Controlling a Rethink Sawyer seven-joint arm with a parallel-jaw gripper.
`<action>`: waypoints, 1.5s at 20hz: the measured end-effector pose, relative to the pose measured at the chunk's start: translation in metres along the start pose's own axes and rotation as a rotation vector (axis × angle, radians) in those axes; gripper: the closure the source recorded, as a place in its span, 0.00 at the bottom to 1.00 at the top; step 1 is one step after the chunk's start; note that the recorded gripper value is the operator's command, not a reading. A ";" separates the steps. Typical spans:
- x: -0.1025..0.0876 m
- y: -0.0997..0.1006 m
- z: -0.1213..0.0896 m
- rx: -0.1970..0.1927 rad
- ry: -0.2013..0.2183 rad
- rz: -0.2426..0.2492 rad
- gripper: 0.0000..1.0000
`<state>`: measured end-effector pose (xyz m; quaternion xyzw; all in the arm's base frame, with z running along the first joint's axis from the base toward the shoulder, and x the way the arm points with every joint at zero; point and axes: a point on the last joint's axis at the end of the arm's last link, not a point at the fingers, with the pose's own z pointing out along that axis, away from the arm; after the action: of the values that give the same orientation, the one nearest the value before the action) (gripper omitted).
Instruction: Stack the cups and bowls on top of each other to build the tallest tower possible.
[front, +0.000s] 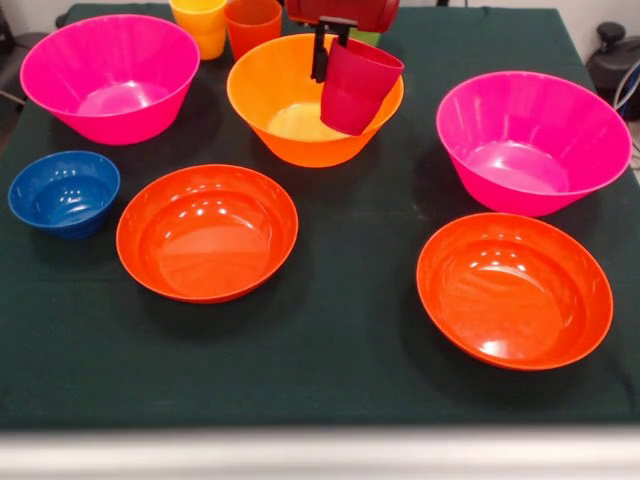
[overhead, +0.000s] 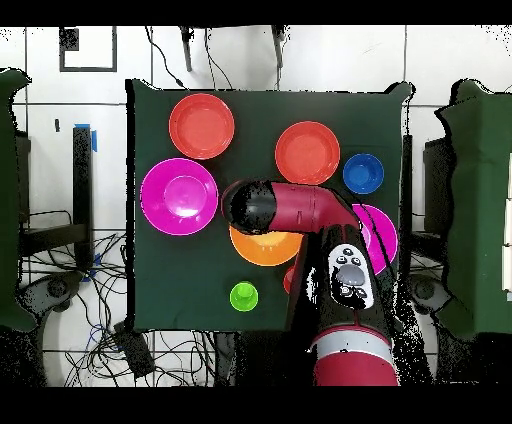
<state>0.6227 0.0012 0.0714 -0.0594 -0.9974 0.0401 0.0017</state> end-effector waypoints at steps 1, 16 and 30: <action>0.000 0.001 0.000 0.001 -0.001 -0.002 1.00; 0.002 0.001 0.001 0.006 0.001 -0.012 1.00; 0.014 0.001 0.002 0.021 0.012 -0.043 1.00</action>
<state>0.6086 0.0037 0.0696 -0.0383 -0.9980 0.0503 0.0093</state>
